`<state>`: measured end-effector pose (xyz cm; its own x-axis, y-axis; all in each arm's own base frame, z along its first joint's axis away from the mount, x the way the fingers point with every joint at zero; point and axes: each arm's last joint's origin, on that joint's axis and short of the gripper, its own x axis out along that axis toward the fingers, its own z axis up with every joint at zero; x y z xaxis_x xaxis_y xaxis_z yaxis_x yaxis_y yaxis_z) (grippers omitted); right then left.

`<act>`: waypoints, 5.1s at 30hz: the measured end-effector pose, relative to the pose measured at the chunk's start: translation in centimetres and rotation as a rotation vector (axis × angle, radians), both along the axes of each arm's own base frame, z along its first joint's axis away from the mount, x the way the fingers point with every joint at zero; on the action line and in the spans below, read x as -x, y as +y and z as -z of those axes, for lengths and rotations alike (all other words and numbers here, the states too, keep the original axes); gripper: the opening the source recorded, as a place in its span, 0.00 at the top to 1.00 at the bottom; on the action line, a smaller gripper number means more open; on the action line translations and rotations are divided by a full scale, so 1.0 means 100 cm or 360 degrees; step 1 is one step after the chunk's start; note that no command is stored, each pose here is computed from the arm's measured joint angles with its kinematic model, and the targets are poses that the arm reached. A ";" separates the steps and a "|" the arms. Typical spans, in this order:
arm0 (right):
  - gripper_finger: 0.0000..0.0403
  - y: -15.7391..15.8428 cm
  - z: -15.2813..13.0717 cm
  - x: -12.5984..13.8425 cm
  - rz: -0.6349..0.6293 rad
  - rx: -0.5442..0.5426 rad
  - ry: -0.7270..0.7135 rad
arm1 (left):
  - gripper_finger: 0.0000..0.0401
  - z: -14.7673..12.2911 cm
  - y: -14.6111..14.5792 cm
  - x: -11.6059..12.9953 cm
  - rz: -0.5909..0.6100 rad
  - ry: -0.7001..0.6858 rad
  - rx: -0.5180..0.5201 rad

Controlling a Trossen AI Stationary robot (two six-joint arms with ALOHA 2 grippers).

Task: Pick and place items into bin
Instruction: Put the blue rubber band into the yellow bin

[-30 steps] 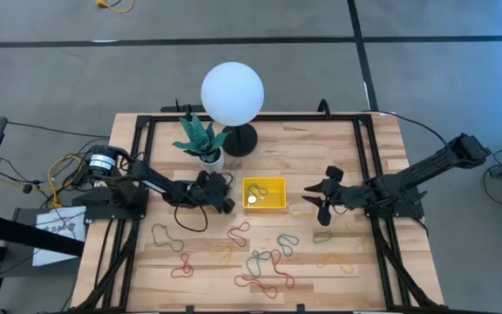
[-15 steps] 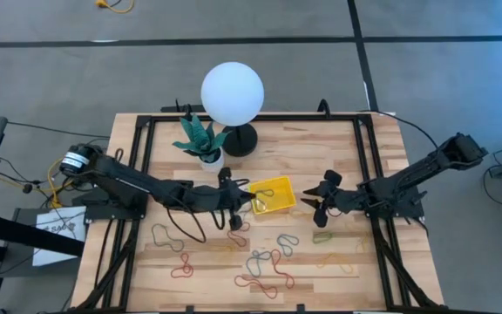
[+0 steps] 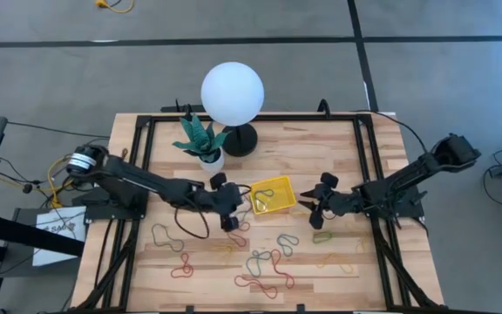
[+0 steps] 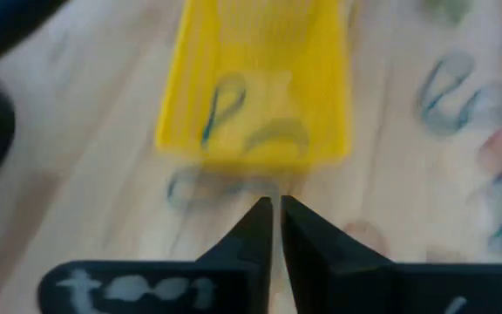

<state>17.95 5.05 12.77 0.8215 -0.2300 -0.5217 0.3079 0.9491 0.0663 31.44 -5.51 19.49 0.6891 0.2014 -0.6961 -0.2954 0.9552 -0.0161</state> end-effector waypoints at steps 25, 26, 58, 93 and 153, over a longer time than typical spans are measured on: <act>0.70 0.001 -0.001 -0.003 -0.0001 -0.0018 -0.0050 | 0.63 0.096 0.006 -0.037 -0.0082 0.0145 0.0035; 0.70 0.001 -0.001 -0.003 -0.0001 -0.0018 -0.0051 | 0.67 0.096 0.006 -0.036 -0.0088 0.0162 0.0037; 0.70 0.006 -0.038 -0.018 -0.0170 0.0212 -0.0595 | 1.00 -0.043 -0.027 -0.013 -0.0007 -0.0688 -0.0163; 0.70 -0.003 -0.040 -0.020 -0.0124 0.0290 -0.0596 | 0.94 0.044 0.035 -0.053 -0.0230 -0.0410 0.0121; 0.70 0.074 0.036 -0.080 -0.0569 -0.0046 0.0372 | 0.86 0.019 -0.008 0.113 -0.0059 -0.0588 -0.0032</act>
